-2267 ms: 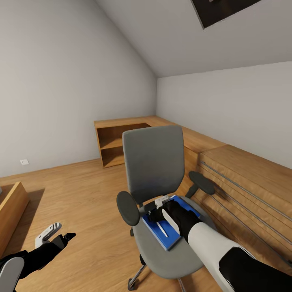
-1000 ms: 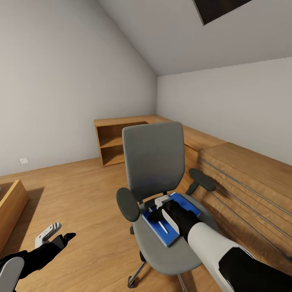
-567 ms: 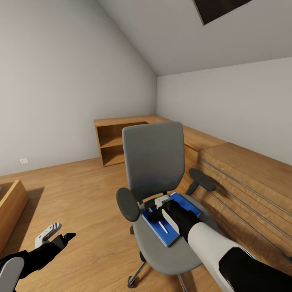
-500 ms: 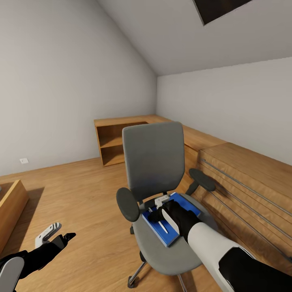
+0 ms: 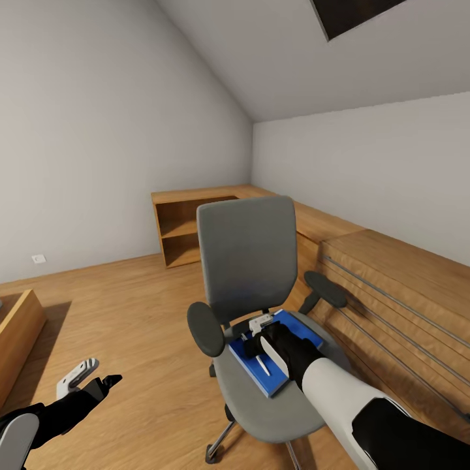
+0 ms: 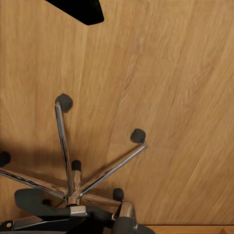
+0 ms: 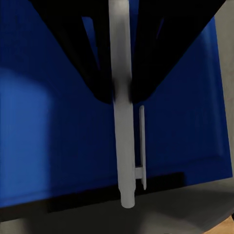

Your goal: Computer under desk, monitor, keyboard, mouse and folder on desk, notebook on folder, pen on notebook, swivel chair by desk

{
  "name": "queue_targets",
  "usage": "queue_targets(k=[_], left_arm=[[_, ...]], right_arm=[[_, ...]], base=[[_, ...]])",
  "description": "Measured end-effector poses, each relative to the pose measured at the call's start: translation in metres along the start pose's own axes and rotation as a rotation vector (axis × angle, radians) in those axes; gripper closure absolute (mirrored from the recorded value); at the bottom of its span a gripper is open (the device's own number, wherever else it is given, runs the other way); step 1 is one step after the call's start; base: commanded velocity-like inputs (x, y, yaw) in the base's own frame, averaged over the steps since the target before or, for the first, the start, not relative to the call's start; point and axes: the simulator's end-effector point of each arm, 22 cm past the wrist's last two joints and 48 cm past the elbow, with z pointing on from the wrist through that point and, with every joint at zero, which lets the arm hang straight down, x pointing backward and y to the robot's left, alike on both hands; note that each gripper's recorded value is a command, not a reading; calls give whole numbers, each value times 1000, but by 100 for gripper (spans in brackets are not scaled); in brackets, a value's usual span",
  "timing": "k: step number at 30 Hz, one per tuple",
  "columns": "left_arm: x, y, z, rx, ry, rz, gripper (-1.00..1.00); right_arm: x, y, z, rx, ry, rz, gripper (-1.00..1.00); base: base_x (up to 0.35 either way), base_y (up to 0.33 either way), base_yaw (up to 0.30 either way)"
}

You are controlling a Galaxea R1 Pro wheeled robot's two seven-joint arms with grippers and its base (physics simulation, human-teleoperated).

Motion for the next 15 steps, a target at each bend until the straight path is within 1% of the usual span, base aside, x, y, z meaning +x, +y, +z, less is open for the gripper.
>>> queue_targets(k=[15], left_arm=[[0,0,0,0,1,1,-100]], right_arm=[[0,0,0,-1,0,2,100]], base=[[0,0,0]])
